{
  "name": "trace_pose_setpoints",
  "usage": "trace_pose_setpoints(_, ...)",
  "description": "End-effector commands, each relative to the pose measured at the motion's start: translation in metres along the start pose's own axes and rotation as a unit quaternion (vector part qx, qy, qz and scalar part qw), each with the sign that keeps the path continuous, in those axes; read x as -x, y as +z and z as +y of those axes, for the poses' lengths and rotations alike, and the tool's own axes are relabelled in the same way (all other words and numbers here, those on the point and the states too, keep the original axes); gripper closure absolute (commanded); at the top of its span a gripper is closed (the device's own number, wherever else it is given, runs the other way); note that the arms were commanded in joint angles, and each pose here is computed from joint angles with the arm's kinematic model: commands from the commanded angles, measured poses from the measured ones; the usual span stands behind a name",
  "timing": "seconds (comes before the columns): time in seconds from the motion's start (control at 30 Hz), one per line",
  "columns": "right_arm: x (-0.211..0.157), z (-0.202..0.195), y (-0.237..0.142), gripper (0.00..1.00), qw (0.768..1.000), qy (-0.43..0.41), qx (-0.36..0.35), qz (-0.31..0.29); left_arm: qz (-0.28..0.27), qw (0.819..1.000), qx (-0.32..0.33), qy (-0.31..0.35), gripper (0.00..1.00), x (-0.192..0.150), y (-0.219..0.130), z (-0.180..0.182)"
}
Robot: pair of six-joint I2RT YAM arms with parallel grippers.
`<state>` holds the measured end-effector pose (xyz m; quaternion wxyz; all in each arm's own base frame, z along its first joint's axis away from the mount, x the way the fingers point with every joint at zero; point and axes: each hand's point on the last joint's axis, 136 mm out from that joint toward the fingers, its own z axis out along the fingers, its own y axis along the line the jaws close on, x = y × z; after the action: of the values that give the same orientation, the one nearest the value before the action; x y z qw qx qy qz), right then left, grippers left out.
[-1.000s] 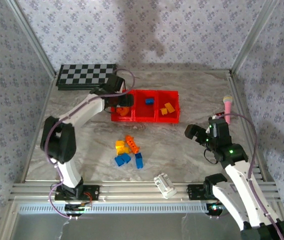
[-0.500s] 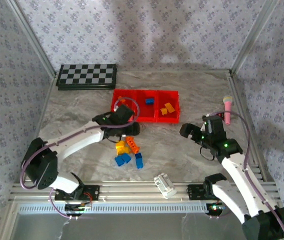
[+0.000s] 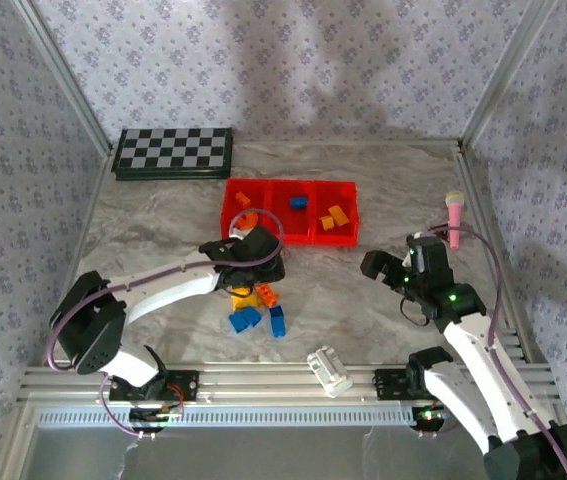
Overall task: Sort the legos into containers by color
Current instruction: Rotate the lego at the center of the table.
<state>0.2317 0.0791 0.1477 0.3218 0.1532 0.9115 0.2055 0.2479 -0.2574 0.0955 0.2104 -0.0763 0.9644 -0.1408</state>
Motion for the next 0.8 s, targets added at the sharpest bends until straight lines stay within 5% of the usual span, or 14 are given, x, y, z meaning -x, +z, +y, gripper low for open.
trace_pose_setpoints(0.0,-0.009,-0.006,0.001,0.0,1.0,0.004,-0.009,0.011,0.013,1.0,-0.004,-0.019,0.23,-0.006,0.007,-0.003)
trace_pose_setpoints(0.77,-0.013,-0.012,0.004,0.0,1.0,0.006,-0.012,0.012,0.059,0.997,0.049,0.0,0.32,-0.028,0.051,0.003)
